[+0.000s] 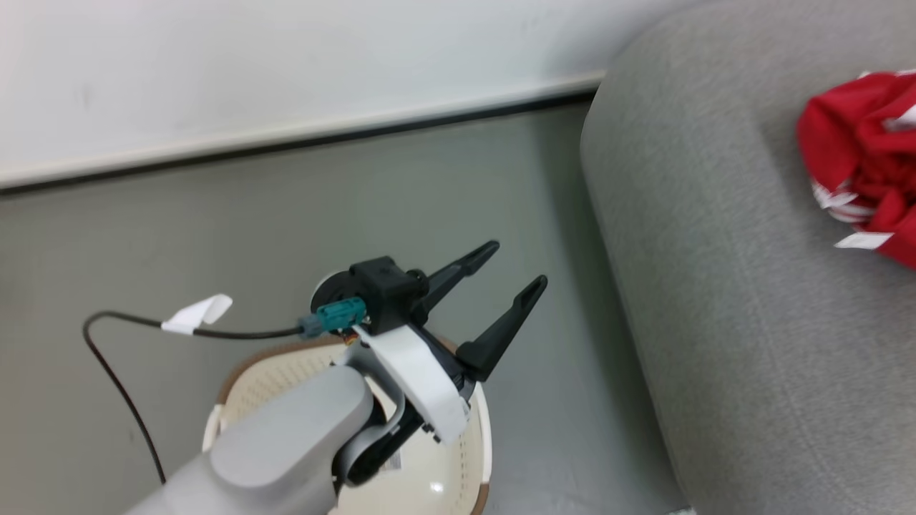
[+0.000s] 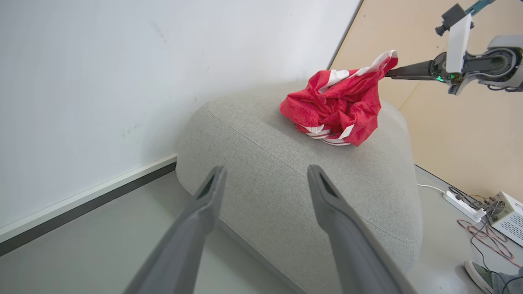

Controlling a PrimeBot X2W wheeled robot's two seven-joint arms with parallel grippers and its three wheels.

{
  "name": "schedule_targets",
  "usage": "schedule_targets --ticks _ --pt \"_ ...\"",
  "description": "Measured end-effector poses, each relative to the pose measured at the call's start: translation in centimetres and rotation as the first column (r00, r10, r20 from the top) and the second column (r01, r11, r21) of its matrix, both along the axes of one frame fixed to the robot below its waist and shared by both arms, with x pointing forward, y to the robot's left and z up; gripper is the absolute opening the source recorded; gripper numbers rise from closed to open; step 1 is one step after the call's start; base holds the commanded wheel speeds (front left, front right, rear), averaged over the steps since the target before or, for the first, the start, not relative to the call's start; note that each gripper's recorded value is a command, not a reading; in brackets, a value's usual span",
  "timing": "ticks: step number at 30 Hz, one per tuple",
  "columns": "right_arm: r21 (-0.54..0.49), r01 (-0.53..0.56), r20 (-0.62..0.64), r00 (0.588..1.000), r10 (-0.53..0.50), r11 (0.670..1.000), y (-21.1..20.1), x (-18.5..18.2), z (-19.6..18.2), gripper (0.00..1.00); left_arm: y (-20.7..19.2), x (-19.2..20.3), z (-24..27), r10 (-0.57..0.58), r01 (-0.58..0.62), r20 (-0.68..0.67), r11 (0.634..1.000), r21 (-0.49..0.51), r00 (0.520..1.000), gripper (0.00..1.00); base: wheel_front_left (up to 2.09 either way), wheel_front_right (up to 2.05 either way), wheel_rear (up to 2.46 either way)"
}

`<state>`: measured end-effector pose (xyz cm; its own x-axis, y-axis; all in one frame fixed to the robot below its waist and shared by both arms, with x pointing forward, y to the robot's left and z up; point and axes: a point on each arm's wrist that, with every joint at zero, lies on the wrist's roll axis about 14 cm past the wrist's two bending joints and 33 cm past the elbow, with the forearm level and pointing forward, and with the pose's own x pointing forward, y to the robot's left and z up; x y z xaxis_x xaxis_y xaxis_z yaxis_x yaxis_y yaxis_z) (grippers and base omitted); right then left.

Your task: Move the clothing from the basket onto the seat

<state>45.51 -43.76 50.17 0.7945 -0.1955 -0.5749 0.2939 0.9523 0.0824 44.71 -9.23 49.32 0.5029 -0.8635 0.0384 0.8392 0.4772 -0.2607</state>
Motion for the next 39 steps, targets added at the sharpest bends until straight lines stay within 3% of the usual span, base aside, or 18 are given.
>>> schedule_targets --ticks 8,17,20,25,31,39 --pt "-0.023 -0.070 0.036 0.997 0.070 0.997 1.0 -3.5 5.7 1.00 0.3 -2.8 3.6 0.028 -0.027 0.048 1.000 -0.011 0.998 1.00 0.00 0.00 0.00" --pt "-0.136 -0.180 0.236 0.949 0.208 0.974 3.7 -5.6 13.5 1.00 1.7 -5.1 7.8 0.105 -0.099 0.121 0.994 -0.054 0.987 1.00 0.00 0.00 0.00" --pt "-0.161 -0.215 0.332 0.907 0.258 0.963 5.4 -5.5 15.7 1.00 3.0 -5.1 9.1 0.154 -0.144 0.154 0.987 -0.071 0.976 1.00 0.00 0.00 0.00" --pt "-0.160 -0.314 0.520 0.779 0.351 0.936 10.7 -3.7 18.6 1.00 6.5 -4.1 10.6 0.269 -0.256 0.214 0.963 -0.088 0.939 1.00 0.00 0.00 0.00" --pt "-0.149 -0.411 0.588 0.694 0.415 0.899 15.7 -2.6 18.0 1.00 11.6 -3.0 10.9 0.421 -0.410 0.236 0.907 -0.093 0.876 1.00 0.00 0.00 0.00" --pt "-0.146 -0.480 0.649 0.614 0.450 0.865 20.8 -2.1 15.6 1.00 20.2 -2.4 9.8 0.654 -0.653 0.202 0.753 -0.084 0.728 1.00 0.00 0.00 0.00"
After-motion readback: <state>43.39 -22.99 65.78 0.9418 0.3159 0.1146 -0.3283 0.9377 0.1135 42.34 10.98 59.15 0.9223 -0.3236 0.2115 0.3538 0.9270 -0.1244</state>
